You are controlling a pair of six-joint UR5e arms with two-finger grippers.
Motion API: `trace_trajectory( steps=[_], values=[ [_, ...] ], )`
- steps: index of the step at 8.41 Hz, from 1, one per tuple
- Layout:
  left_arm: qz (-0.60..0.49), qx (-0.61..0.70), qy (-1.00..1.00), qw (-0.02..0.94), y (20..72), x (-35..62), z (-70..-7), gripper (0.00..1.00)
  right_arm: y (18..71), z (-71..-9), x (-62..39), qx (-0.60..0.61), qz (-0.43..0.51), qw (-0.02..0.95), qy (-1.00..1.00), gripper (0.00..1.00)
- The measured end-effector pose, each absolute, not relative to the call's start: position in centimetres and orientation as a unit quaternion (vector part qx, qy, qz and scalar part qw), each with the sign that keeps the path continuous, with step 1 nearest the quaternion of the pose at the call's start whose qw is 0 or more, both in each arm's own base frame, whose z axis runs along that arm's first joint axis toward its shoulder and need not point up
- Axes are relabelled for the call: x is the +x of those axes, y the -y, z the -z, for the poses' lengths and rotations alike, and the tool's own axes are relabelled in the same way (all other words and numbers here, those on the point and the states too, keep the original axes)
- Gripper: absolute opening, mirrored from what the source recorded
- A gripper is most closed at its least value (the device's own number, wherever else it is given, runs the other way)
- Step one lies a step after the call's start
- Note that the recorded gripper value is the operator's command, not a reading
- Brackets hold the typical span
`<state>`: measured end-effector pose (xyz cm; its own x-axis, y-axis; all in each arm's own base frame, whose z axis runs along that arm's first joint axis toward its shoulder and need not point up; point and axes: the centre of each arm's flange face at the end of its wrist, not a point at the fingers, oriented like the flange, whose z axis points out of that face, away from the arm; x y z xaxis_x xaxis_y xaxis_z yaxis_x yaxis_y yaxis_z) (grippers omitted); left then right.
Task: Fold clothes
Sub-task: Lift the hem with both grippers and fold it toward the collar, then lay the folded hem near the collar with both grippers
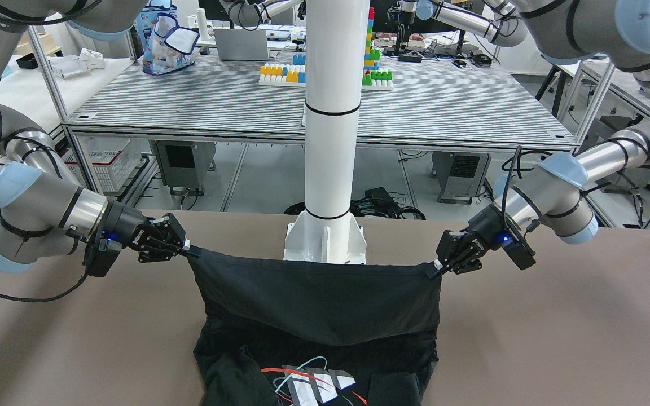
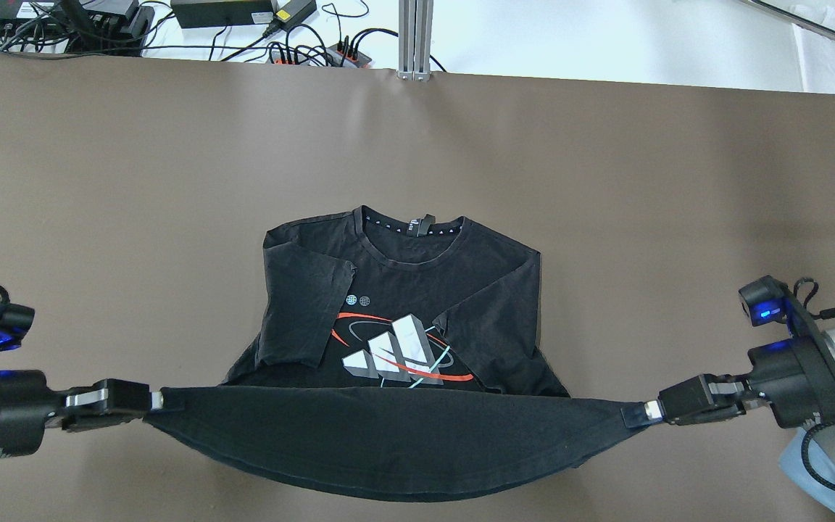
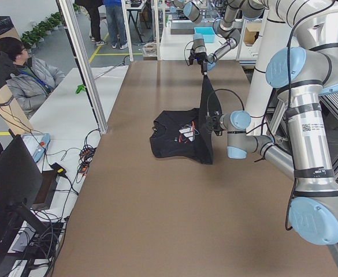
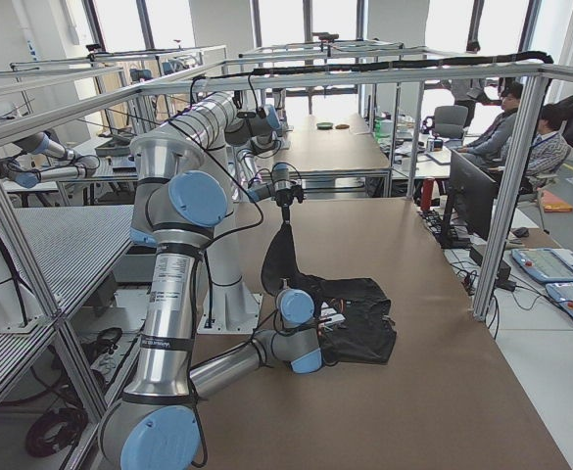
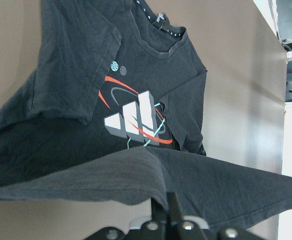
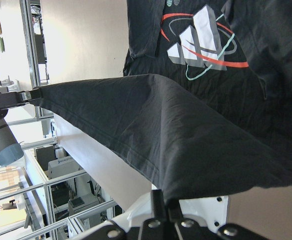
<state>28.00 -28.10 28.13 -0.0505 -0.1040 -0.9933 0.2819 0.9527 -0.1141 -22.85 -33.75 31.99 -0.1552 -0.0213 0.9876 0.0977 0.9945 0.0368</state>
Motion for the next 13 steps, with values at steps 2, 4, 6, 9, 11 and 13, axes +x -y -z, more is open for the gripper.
trace_trajectory(
  steps=[2, 4, 6, 9, 11, 13],
  values=[
    [0.173, 0.086, -0.69, 0.698, 32.2, 28.3, -27.1, 0.0, 37.0, -32.3, -24.7, 0.0, 0.018, 0.655, 0.755, 0.0],
    [0.2, 0.102, -0.671, 0.706, 36.6, 29.5, -27.4, 0.0, 39.7, -33.1, -26.6, 0.025, 0.0, 0.671, 0.741, 0.0],
    [0.226, 0.113, -0.65, 0.716, 41.3, 31.4, -29.1, 0.0, 42.4, -35.4, -28.3, 0.051, -0.034, 0.69, 0.721, 0.0],
    [0.239, 0.121, -0.628, 0.73, 45.9, 34.7, -30.8, 0.0, 46.2, -38.4, -31.4, 0.093, -0.071, 0.709, 0.695, 0.0],
    [0.243, 0.125, -0.619, 0.737, 48.0, 36.1, -31.4, 0.0, 47.7, -38.8, -34.0, 0.117, -0.097, 0.712, 0.685, 0.0],
    [0.248, 0.13, -0.608, 0.743, 49.6, 36.3, -32.3, 0.0, 48.7, -39.7, -35.1, 0.137, -0.122, 0.716, 0.674, 0.0]
  ],
)
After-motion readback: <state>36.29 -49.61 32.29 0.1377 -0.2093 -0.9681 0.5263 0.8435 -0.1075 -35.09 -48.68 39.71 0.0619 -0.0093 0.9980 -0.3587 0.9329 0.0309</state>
